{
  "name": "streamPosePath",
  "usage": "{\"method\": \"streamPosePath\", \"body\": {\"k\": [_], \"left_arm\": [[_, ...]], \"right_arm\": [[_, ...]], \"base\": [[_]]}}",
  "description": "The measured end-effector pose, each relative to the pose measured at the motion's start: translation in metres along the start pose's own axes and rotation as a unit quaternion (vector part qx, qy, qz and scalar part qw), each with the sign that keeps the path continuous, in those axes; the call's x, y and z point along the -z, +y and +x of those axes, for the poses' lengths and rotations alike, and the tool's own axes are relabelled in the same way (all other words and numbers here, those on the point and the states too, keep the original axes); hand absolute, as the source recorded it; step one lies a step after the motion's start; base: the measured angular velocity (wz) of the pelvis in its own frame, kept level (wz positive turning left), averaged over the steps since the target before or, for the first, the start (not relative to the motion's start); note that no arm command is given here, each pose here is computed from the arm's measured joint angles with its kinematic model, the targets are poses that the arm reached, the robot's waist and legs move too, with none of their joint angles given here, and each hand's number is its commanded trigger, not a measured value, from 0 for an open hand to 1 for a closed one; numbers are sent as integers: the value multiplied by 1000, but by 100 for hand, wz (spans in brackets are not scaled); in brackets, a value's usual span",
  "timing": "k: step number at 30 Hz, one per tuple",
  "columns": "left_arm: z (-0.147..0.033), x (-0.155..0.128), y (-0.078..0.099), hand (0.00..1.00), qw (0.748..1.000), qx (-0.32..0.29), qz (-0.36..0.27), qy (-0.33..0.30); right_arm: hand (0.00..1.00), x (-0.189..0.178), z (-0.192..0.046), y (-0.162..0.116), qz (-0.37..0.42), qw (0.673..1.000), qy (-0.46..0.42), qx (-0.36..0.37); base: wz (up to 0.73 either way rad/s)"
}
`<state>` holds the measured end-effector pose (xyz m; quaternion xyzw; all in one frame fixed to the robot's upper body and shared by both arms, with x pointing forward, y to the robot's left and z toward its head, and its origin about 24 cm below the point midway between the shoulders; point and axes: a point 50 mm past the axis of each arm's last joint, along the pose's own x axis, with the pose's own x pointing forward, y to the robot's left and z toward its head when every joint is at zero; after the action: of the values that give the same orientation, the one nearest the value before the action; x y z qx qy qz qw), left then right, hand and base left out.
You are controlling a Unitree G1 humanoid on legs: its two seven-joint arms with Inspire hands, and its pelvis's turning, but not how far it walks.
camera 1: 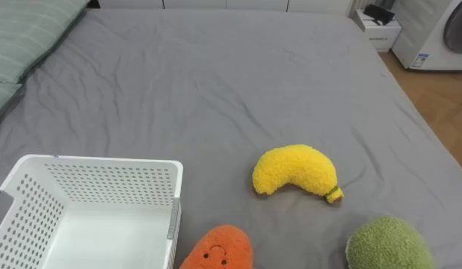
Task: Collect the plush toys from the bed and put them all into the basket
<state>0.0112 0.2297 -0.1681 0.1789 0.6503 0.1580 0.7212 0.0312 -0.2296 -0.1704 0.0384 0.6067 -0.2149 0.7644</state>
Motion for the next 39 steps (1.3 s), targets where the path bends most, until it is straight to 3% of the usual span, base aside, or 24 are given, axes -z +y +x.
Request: {"method": "streamPosePath", "body": {"k": [9, 23, 34, 39], "left_arm": [[0, 2, 0, 0, 1000, 0, 1, -4], [0, 6, 2, 0, 1000, 3, -29, 2], [3, 21, 19, 0, 996, -23, -73, 40], [3, 24, 23, 0, 996, -27, -69, 51]], "right_arm": [[0, 2, 0, 0, 13, 1000, 4, -10], [0, 18, -1, -4, 99, 994, 41, -8], [0, 43, -6, -42, 274, 950, 110, 101], [0, 28, -5, -53, 294, 940, 96, 145]], "base": [[0], [1], [-3], [-12]]}}
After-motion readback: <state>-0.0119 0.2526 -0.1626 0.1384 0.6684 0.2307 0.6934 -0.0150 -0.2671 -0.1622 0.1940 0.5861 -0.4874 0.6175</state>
